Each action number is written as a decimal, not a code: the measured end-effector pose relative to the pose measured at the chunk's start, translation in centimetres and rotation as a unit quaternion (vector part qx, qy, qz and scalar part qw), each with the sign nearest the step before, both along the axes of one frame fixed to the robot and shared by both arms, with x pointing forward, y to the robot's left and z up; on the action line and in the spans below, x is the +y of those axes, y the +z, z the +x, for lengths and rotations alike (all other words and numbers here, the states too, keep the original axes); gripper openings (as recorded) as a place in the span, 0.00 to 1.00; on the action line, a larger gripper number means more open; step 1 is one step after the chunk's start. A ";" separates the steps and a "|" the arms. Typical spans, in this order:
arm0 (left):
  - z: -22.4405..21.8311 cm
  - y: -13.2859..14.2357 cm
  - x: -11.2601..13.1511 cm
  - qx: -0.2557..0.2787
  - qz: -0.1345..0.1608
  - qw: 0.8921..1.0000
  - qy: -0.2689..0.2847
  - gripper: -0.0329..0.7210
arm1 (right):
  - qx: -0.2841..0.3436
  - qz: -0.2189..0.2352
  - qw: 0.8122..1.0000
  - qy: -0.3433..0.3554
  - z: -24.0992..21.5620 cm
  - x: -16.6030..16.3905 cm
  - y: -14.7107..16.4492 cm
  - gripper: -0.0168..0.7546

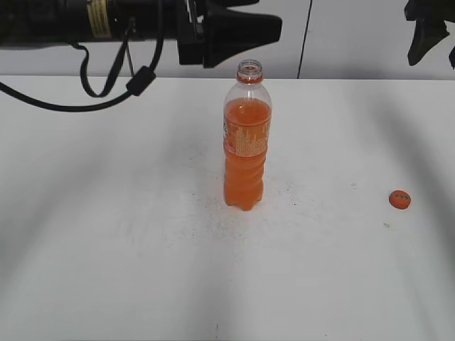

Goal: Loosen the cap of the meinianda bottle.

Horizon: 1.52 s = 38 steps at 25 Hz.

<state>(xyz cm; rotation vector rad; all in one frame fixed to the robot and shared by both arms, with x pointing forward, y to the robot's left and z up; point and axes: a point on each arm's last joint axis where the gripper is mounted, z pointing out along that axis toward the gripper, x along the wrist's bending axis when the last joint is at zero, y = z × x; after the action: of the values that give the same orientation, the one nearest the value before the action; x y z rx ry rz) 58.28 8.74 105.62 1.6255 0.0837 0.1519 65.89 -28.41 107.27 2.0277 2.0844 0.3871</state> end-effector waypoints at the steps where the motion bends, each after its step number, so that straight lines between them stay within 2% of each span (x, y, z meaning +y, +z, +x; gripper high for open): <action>1: -0.4 0.9 0.1 -0.003 -0.002 1.000 0.002 0.83 | -0.001 0.000 1.000 0.000 0.0 0.0 0.2 0.66; 5: -1.6 4.3 1.0 -0.045 0.015 0.998 0.035 0.83 | -0.012 0.002 1.000 0.001 -0.2 0.0 1.2 0.66; 7: -1.7 5.6 1.6 -0.072 0.045 0.993 0.084 0.83 | -0.018 0.004 1.000 0.000 -0.4 0.1 1.7 0.66; 9: -1.6 6.7 2.5 -0.101 0.088 0.979 0.151 0.83 | -0.025 0.009 1.000 0.000 -0.8 0.1 2.4 0.66; 12: -0.2 6.8 4.3 -0.116 0.154 0.943 0.272 0.83 | -0.038 0.015 0.999 0.000 -1.3 0.2 3.5 0.66; 15: 1.3 5.7 6.0 -0.104 0.192 0.901 0.375 0.83 | -0.046 0.020 0.999 0.001 -1.7 0.3 4.2 0.66; 18: 2.4 4.2 8.1 -0.051 0.196 0.864 0.462 0.83 | -0.048 0.026 0.998 0.001 -1.8 0.4 4.5 0.66; 20: 2.8 3.2 9.3 0.003 0.180 0.840 0.511 0.83 | -0.048 0.029 0.998 0.001 -1.8 0.4 4.5 0.66; 23: 3.1 2.4 11.2 0.061 0.173 0.791 0.583 0.83 | -0.048 0.033 0.998 0.001 -1.8 0.5 4.5 0.66; 25: 3.0 1.9 12.6 0.088 0.191 0.755 0.621 0.83 | -0.047 0.034 0.998 0.001 -1.8 0.5 4.5 0.66; 27: 2.7 1.2 13.6 0.130 0.215 0.724 0.643 0.83 | -0.047 0.034 0.998 0.001 -1.8 0.5 4.5 0.66; 29: 2.3 0.4 14.4 0.162 0.251 0.702 0.647 0.83 | -0.047 0.035 0.998 0.001 -1.8 0.5 4.5 0.66; 32: 1.8 -0.1 14.7 0.208 0.276 0.687 0.640 0.83 | -0.047 0.036 0.998 0.001 -1.8 0.5 4.5 0.66; 34: 1.6 0.2 14.4 0.234 0.277 0.685 0.632 0.83 | -0.047 0.036 0.998 0.001 -1.8 0.5 4.5 0.66; 38: 1.3 1.0 14.0 0.279 0.297 0.690 0.598 0.82 | -0.047 0.035 0.998 0.003 -1.8 0.5 4.5 0.66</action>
<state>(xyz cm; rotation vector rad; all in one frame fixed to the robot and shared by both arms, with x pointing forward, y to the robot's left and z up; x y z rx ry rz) 59.57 22.75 106.61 1.9505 1.7569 0.7372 64.07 -27.87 111.75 2.0015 2.0477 0.5534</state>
